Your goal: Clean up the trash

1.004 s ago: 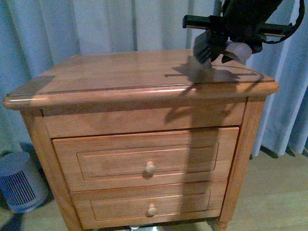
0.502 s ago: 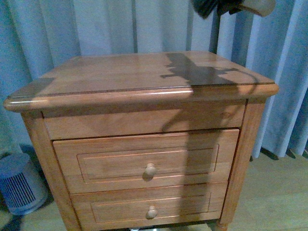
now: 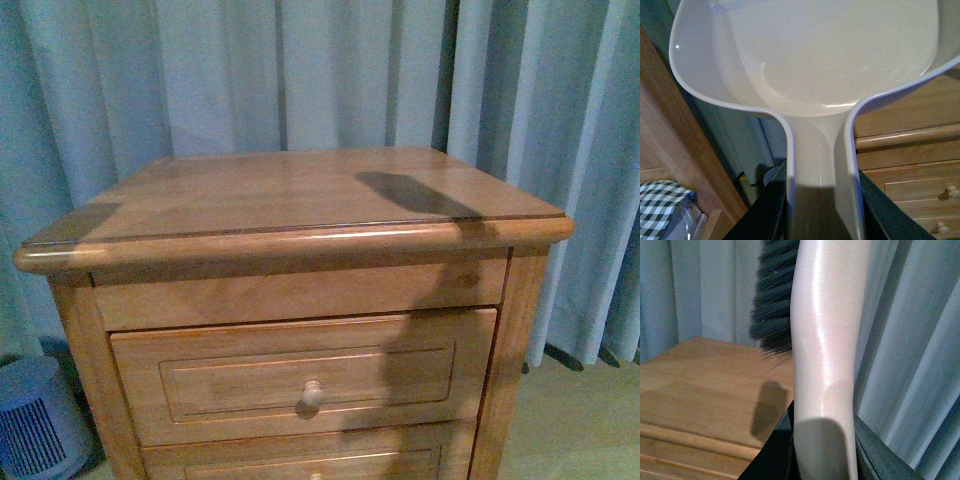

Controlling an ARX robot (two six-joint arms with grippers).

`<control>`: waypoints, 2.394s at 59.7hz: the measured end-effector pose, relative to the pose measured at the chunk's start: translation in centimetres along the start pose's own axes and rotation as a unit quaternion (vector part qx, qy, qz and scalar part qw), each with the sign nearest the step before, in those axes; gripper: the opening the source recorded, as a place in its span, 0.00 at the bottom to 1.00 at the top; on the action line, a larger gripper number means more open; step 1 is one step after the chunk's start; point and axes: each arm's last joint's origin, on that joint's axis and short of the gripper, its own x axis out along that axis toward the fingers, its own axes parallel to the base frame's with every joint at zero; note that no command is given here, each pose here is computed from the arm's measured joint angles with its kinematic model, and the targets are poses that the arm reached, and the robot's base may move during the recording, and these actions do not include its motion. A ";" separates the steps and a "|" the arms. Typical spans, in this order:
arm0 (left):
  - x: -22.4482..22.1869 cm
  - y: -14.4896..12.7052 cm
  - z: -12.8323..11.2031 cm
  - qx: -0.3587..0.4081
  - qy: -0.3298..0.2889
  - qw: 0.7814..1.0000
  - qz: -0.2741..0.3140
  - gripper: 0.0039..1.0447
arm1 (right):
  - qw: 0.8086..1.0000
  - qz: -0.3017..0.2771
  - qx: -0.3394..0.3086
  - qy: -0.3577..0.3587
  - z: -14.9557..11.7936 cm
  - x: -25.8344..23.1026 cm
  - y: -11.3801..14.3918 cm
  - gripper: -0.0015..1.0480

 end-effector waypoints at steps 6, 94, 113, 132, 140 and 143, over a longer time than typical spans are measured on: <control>0.0 0.0 0.0 0.000 0.000 1.000 0.000 0.26 | 1.000 -0.017 -0.002 -0.023 -1.8 -2.7 -0.3 0.19; 0.0 0.0 0.0 -0.002 -0.001 1.000 0.000 0.26 | 0.993 -0.066 -0.017 -0.094 -7.4 -9.1 -0.9 0.19; 0.0 0.0 0.0 -0.002 -0.002 1.000 -0.001 0.26 | 0.993 -0.065 -0.017 -0.094 -7.4 -9.1 -0.9 0.19; -0.1 0.0 0.0 -0.002 -0.002 1.000 0.000 0.26 | 0.993 -0.067 -0.017 -0.094 -7.4 -9.1 -0.9 0.19; 0.0 0.0 0.0 -0.002 -0.001 1.000 0.001 0.26 | 0.993 -0.065 -0.017 -0.094 -7.4 -9.1 -0.9 0.19; -0.1 0.0 0.0 -0.002 -0.003 1.000 -0.003 0.26 | 0.993 -0.067 -0.017 -0.094 -7.4 -9.1 -0.9 0.19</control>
